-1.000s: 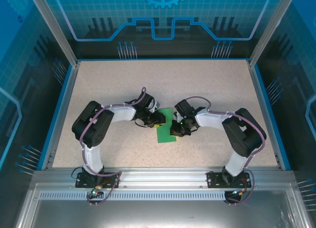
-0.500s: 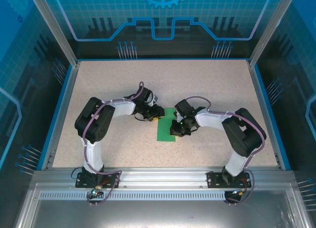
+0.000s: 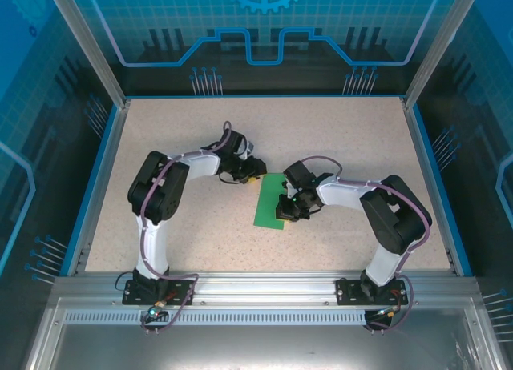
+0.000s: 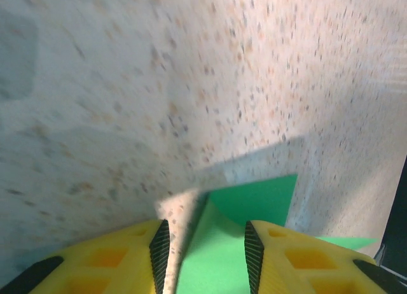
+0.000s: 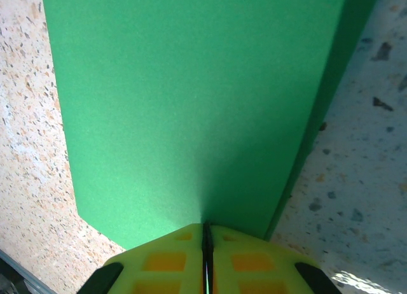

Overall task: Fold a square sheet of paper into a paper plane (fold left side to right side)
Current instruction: First fold the square sheet of paper in half at the center of the table.

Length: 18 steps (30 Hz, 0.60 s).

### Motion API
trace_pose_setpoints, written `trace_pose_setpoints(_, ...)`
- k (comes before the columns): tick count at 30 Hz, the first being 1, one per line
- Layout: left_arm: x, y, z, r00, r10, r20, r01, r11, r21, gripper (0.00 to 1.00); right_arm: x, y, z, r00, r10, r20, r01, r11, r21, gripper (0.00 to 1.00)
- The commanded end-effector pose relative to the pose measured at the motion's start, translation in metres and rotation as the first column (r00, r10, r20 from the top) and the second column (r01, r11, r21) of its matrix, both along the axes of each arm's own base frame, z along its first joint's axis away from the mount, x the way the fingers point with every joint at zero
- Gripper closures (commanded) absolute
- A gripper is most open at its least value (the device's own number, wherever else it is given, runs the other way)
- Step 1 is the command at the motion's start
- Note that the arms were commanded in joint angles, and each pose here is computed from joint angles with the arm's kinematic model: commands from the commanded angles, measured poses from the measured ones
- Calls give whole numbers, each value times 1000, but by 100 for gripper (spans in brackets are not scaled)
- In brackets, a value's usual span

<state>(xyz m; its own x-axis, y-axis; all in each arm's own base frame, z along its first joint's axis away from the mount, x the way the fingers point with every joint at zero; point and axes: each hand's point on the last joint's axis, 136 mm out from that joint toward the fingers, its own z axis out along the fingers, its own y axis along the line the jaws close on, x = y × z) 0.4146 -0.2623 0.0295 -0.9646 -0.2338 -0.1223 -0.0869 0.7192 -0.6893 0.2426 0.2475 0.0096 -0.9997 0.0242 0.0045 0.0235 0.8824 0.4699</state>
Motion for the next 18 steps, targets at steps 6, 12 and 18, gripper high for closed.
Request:
trace_pose_setpoints(6,-9,8,39,993,-31,118,36,999,-40,63,-28,-32,-28,994,6,-107,-23,987,-156,90)
trace_pose_setpoints(12,-38,-13,50,990,-85,112,102,982,-161,67,-30,-31,-33,992,14,-123,-33,988,-153,90)
trace_pose_setpoints(18,-42,-39,34,988,-134,80,146,974,-172,69,-20,-24,-27,995,16,-102,-30,990,-139,90)
